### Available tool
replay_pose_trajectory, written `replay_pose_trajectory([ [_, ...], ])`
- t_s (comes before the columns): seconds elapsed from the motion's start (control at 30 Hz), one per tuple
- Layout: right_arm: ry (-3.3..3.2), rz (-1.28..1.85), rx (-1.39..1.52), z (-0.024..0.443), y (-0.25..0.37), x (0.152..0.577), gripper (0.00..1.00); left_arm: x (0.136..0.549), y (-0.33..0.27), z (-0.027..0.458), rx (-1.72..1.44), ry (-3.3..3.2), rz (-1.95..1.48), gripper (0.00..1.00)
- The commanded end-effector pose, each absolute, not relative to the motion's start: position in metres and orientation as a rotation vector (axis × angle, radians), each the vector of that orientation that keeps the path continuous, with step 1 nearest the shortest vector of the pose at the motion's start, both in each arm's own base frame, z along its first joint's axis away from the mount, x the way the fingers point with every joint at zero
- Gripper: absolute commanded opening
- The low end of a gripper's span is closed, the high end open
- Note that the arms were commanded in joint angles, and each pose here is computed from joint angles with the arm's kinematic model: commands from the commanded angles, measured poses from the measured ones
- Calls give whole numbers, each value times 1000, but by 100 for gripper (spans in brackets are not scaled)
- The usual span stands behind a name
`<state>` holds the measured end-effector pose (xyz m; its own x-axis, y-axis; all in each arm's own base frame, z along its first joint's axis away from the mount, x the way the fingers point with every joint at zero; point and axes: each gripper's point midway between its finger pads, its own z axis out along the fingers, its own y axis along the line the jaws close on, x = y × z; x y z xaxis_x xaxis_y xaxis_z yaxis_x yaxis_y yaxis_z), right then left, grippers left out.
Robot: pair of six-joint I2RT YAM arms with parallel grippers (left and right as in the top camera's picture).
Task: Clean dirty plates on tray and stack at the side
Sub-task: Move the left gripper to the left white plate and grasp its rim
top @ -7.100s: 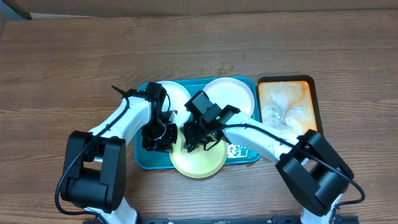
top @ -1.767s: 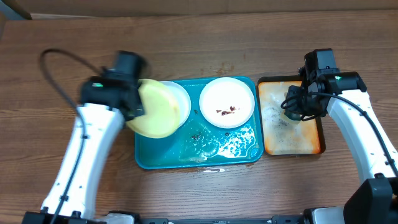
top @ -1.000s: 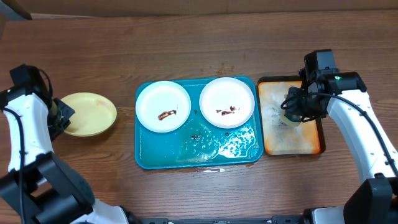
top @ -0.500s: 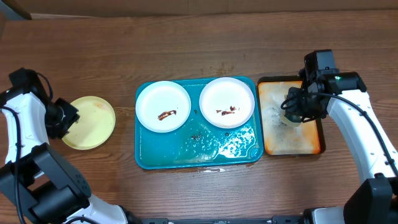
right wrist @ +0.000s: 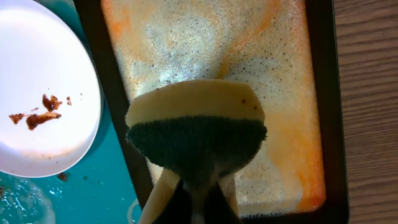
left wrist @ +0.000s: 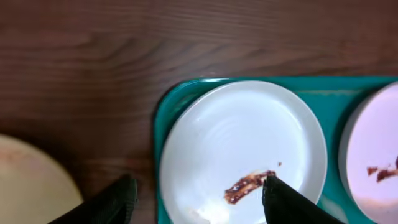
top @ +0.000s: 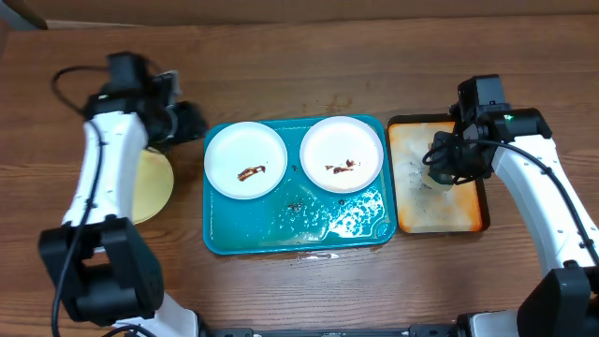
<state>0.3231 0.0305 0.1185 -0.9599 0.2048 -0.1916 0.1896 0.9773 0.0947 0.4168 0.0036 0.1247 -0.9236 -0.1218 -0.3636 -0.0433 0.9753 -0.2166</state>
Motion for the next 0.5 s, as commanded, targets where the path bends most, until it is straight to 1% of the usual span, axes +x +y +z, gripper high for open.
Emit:
replay_pose_trajectory([
  [0.0, 2927, 112, 297, 117, 30, 322, 4, 428, -11, 133, 106, 2701, -76, 70],
  [0.07, 2929, 112, 297, 117, 30, 321, 4, 434, -20, 129, 151, 2693, 16, 72],
  [0.17, 2929, 112, 297, 117, 30, 321, 4, 439, -26, 120, 180, 2692, 76, 72],
  [0.33, 2938, 115, 298, 117, 30, 319, 4, 442, -26, 96, 184, 2740, 80, 70],
  [0.47, 2936, 114, 298, 117, 30, 320, 4, 441, -24, 75, 185, 2786, 81, 70],
])
